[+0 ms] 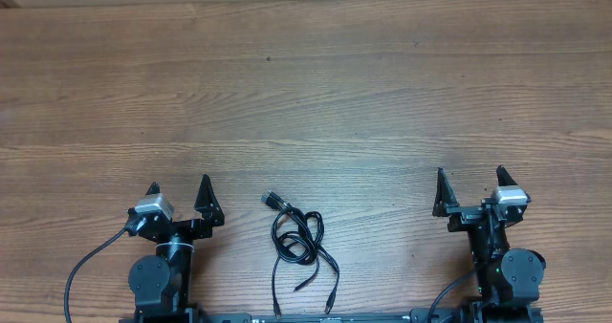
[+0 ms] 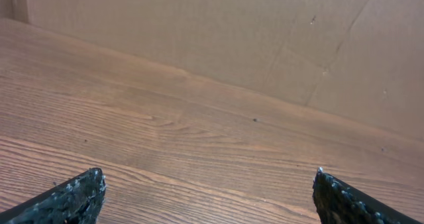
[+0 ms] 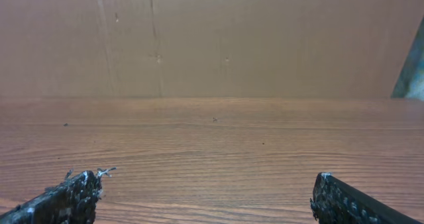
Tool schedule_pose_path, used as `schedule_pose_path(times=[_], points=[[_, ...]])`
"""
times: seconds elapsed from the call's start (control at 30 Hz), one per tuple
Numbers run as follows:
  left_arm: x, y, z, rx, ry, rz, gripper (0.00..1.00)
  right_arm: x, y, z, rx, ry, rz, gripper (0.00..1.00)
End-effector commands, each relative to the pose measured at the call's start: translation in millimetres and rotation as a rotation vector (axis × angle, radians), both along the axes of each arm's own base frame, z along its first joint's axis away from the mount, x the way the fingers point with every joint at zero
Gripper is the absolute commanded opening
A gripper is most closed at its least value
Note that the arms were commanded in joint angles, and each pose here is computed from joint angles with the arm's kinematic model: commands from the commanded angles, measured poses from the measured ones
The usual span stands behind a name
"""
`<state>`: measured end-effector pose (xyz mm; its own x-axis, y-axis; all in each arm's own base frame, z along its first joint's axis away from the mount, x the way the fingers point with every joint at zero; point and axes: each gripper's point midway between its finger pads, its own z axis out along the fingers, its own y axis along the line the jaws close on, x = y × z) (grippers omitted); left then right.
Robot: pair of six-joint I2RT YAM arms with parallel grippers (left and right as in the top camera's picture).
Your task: Untangle cables
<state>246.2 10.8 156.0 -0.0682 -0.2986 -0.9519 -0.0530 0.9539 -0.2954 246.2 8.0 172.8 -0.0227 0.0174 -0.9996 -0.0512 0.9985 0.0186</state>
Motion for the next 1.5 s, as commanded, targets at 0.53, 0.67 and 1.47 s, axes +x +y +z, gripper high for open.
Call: schedule_pose_path(times=[0.53, 0.67, 1.47], points=[[0, 3, 3, -0.012, -0.016, 0.014, 1.0, 0, -3, -3, 0.0, 0.0, -0.013, 1.0], [0, 2, 2, -0.013, -0.011, 0.007, 1.0, 0, -3, -3, 0.0, 0.0, -0.013, 1.0], [-13, -7, 13, 0.077, 0.081, -0.047, 1.0, 0, -3, -3, 0.0, 0.0, -0.013, 1.0]])
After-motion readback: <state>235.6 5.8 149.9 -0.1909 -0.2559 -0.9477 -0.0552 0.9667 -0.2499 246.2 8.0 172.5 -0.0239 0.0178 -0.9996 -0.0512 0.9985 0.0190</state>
